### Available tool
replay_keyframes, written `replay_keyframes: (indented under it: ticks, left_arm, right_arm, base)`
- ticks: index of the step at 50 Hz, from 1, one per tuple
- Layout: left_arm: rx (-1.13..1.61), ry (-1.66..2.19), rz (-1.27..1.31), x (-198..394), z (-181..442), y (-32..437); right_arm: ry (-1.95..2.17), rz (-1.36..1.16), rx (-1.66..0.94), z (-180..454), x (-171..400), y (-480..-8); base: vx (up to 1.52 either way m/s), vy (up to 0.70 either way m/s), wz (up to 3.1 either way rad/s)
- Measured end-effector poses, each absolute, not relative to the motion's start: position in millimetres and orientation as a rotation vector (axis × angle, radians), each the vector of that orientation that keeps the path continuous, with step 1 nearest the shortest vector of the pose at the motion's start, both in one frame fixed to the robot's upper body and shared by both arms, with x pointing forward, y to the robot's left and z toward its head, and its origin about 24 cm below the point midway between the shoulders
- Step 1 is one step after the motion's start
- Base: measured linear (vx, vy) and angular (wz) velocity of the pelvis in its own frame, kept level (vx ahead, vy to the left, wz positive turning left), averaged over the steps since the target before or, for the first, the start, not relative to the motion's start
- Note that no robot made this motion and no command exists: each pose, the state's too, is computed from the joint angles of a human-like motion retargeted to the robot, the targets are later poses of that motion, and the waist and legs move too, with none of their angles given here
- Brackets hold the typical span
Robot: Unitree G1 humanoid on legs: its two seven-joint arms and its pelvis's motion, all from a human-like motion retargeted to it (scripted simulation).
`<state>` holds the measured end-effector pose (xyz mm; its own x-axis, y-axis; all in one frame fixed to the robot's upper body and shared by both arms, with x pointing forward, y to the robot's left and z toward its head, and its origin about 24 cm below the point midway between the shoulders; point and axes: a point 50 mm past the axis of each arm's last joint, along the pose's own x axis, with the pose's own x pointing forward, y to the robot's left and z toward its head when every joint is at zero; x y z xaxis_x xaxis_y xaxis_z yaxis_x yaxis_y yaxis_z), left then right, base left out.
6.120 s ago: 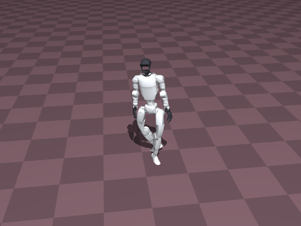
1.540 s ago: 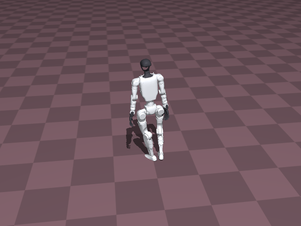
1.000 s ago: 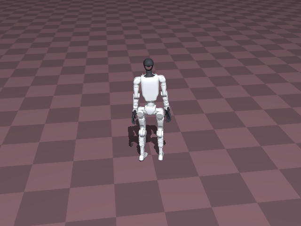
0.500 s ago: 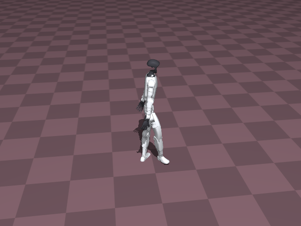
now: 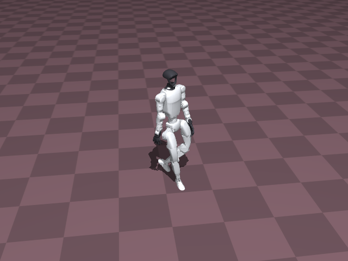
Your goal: In place motions
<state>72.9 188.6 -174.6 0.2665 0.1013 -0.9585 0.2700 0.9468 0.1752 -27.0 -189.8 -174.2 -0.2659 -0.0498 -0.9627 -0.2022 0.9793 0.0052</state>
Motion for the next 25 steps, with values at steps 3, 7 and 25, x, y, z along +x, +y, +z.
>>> replay_keyframes:
  ticks: [3,7,25]
  left_arm:
    - [0.330,1.245,-0.111,87,-172,183]
    - [0.385,1.228,-0.138,87,-172,185]
    - [0.442,1.445,-0.205,25,-181,181]
  right_arm:
    - [1.682,0.251,-0.313,-178,16,-186]
    - [1.449,0.388,-0.467,-177,71,-176]
    - [1.310,0.415,-0.436,-176,73,-166]
  base:
    - [0.09,0.03,-1.77]
    - [0.16,0.03,-1.77]
    - [0.23,0.13,-0.54]
